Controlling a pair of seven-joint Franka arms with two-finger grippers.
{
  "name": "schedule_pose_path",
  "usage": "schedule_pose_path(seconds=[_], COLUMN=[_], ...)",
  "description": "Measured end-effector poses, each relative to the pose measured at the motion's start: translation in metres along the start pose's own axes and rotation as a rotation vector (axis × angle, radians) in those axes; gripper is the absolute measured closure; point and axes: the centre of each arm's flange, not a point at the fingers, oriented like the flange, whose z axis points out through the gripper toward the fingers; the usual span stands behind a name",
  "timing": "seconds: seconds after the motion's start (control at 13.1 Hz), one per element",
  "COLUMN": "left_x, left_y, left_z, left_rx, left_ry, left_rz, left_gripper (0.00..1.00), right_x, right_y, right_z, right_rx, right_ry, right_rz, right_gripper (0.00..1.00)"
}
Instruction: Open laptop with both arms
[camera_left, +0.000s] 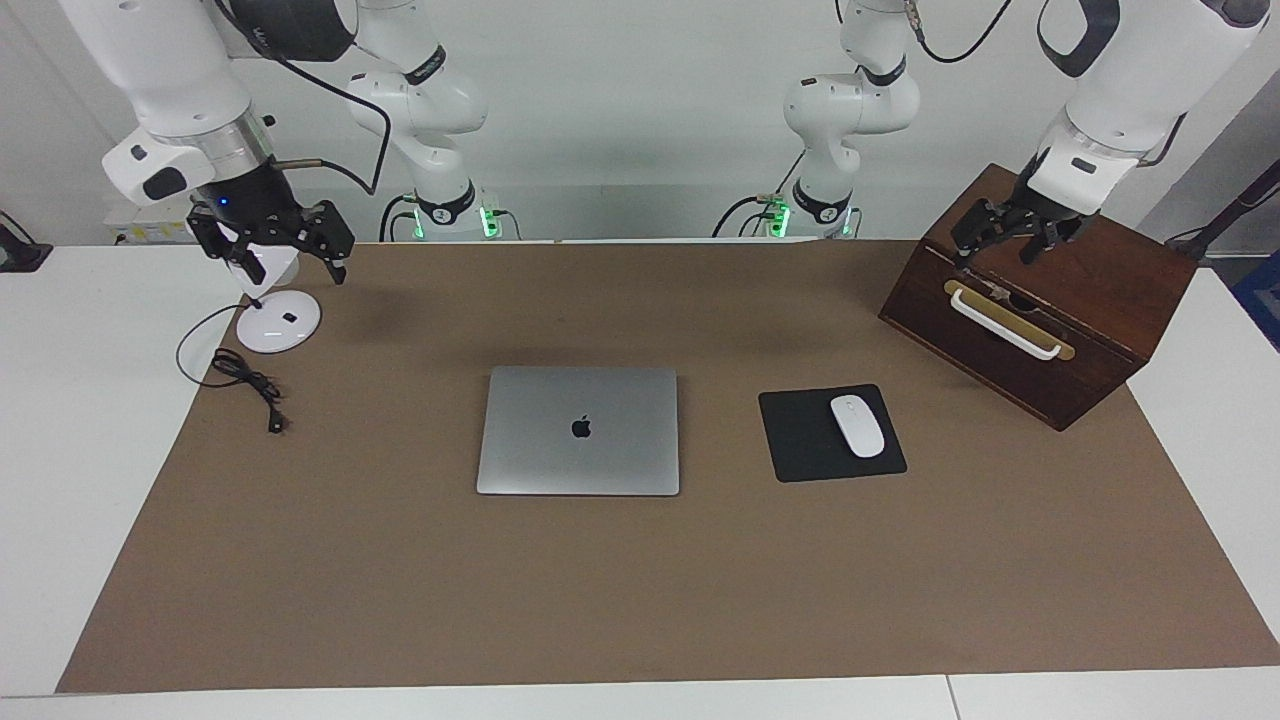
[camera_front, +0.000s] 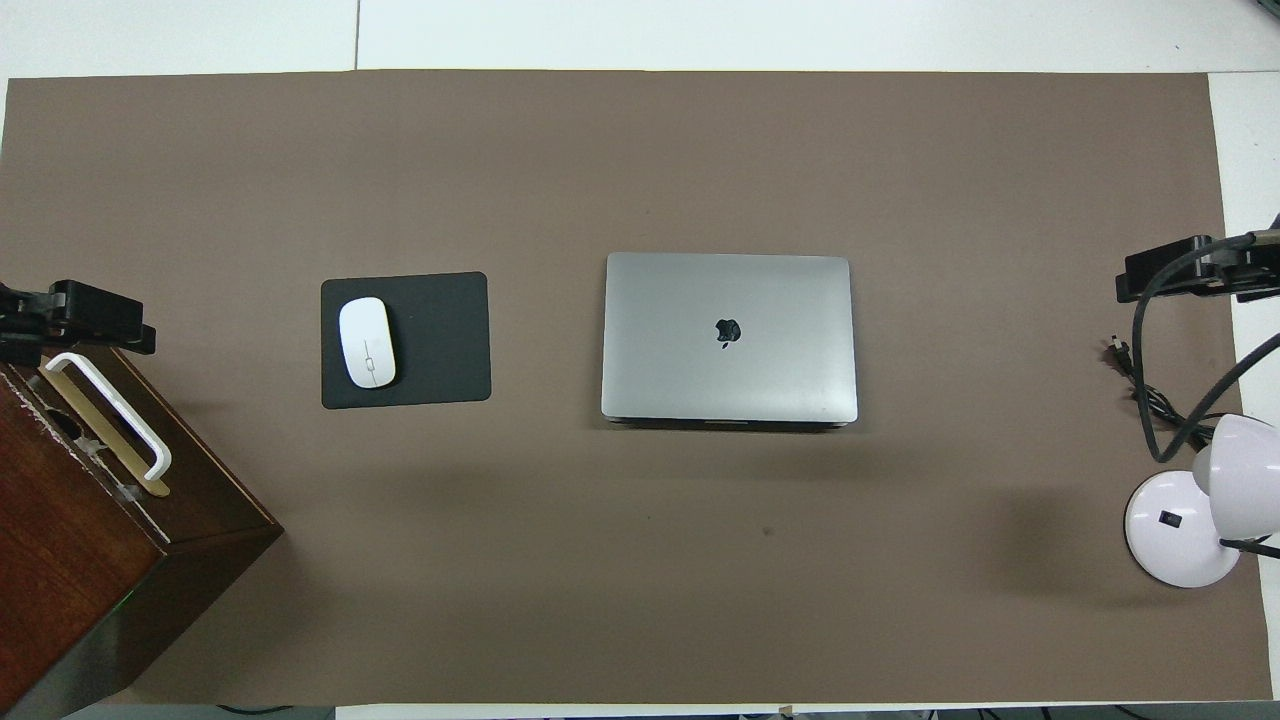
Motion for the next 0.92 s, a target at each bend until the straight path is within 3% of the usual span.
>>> schedule_pose_path(seconds=[0.92], left_x=[0.0003], left_y=[0.0000], left_z=[0.0000], left_rx=[0.000], left_ry=[0.002], left_rz=[0.000], left_gripper=[0.00], right_x=[-0.0004], right_y=[0.0000], right_z=[0.0058], right_rx=[0.000], right_ry=[-0.012], right_rz=[0.016], right_gripper=[0.00])
